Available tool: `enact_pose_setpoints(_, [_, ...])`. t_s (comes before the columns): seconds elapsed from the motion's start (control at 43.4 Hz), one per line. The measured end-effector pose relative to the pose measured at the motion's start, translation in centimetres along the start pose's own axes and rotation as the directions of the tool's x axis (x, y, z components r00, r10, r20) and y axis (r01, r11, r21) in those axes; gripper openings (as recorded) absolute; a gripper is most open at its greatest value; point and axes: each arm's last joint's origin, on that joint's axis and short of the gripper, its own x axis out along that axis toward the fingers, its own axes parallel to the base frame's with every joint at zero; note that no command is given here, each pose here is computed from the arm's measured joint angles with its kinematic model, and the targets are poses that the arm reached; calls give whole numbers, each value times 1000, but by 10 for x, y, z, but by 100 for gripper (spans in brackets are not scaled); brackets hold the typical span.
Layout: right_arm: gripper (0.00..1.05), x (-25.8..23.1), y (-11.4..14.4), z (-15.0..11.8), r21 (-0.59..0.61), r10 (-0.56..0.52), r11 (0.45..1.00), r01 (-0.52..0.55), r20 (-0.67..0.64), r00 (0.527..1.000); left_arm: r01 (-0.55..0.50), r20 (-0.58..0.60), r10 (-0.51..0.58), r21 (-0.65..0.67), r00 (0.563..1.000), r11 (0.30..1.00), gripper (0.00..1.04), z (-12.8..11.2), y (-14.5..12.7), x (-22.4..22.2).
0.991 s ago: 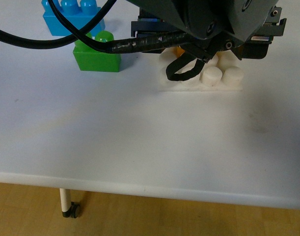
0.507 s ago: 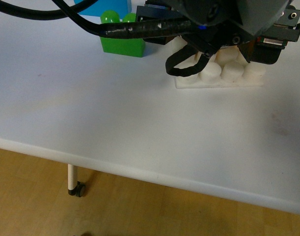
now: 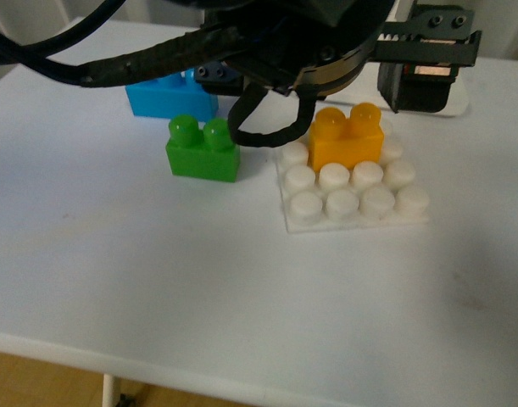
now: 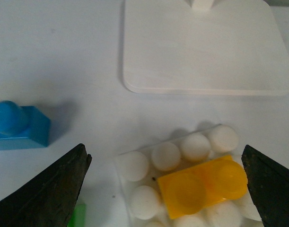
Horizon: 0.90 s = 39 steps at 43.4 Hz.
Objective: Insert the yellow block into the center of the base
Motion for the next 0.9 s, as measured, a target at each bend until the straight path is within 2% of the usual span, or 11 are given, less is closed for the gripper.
enact_pose_setpoints(0.161, [95, 0, 0, 0, 0, 0, 1000, 0, 0, 1000, -56, 45, 57, -20, 997, 998, 98, 16, 41, -13])
enact_pose_setpoints(0.3, [95, 0, 0, 0, 0, 0, 1000, 0, 0, 1000, -84, 152, 93, -59, 984, 995, 98, 41, 96, -37])
enact_pose_setpoints(0.507, [95, 0, 0, 0, 0, 0, 1000, 0, 0, 1000, -152, 203, 167, -87, 965, 984, 98, 45, 157, -55])
enact_pose_setpoints(0.599, [95, 0, 0, 0, 0, 0, 1000, 0, 0, 1000, -201, 261, 233, -143, 937, 969, 98, 43, 208, -84])
enact_pose_setpoints(0.668, [95, 0, 0, 0, 0, 0, 1000, 0, 0, 1000, -168, 425, 198, -108, 883, 980, 85, 35, 227, -107])
enact_pose_setpoints(0.714, [95, 0, 0, 0, 0, 0, 1000, 0, 0, 1000, -174, 480, 198, -94, 854, 980, 78, 27, 228, -121])
enact_pose_setpoints(0.899, [95, 0, 0, 0, 0, 0, 1000, 0, 0, 1000, -166, 516, 167, -49, 840, 985, 46, -20, 219, -158])
